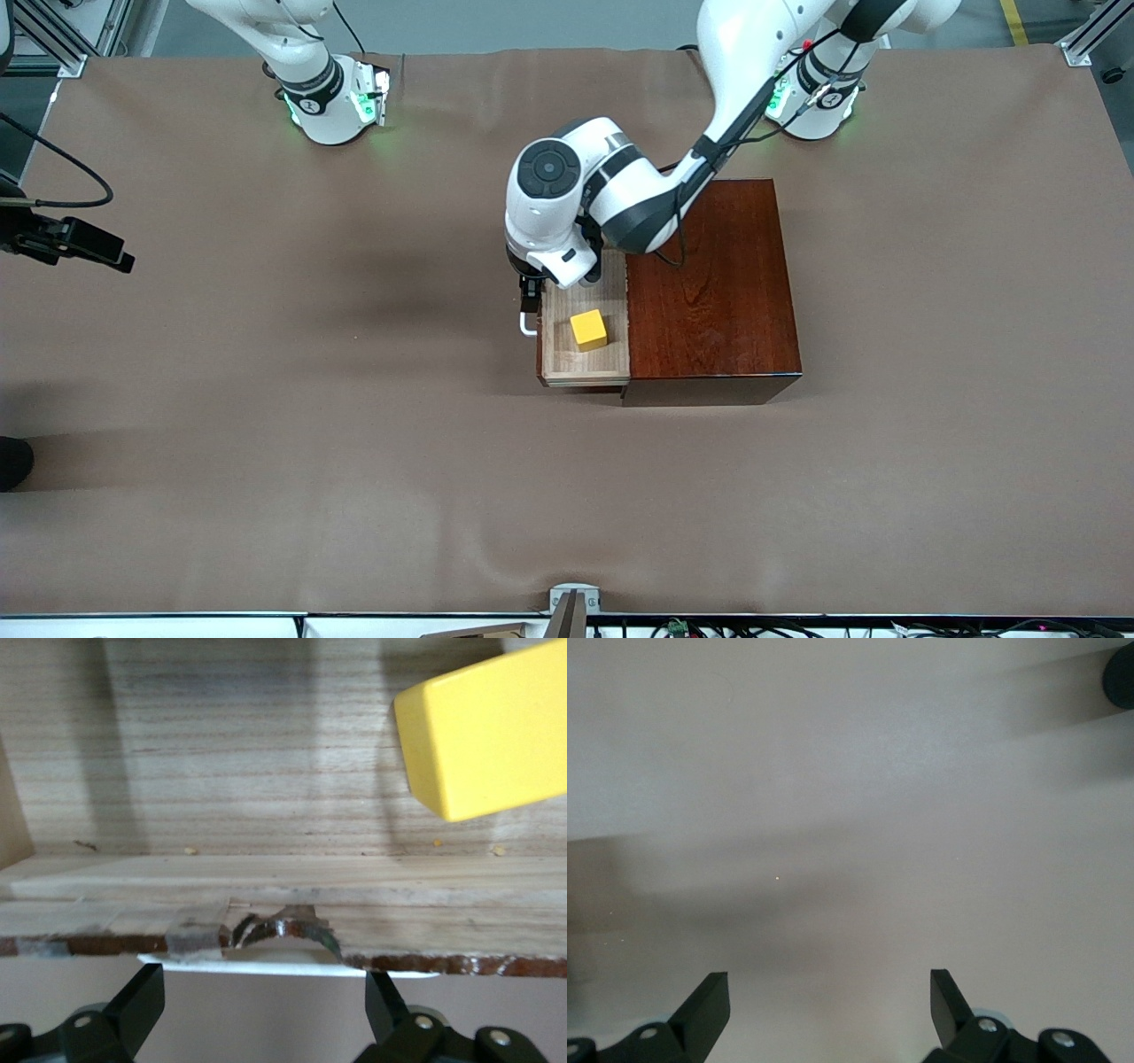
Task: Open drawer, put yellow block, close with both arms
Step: 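Push the drawer shut into the box with the left gripper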
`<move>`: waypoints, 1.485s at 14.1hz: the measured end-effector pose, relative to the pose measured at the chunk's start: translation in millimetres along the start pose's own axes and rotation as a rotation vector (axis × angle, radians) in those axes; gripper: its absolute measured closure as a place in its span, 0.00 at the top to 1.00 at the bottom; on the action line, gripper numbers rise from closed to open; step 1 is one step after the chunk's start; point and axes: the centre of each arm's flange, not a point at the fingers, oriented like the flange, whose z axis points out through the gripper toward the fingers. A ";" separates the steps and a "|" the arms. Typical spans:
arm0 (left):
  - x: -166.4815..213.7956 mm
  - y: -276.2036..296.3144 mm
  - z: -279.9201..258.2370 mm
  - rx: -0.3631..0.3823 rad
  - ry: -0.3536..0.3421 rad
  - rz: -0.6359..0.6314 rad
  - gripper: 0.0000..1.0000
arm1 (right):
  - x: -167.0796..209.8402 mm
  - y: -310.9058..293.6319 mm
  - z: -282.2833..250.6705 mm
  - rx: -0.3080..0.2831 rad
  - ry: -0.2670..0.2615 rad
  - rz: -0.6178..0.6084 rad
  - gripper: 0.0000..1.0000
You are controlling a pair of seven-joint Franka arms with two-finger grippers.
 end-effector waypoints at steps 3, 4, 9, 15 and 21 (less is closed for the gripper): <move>-1.8 -5.1 3.5 -0.012 0.039 0.010 1.00 | 0.0 0.2 0.0 0.000 0.000 0.000 1.00; -1.5 -5.7 3.3 -0.014 0.051 0.007 1.00 | 0.0 0.1 0.0 0.000 0.000 0.000 1.00; 9.2 -0.8 0.0 -0.003 0.128 -0.032 1.00 | 0.0 -0.2 0.0 0.000 0.000 0.000 1.00; 21.4 0.7 -1.7 -0.009 0.230 -0.117 1.00 | 0.0 -0.4 0.0 0.000 0.000 -0.001 1.00; 61.2 17.9 -15.1 0.026 0.367 -0.204 1.00 | -0.1 -0.7 0.0 0.000 0.000 -0.001 1.00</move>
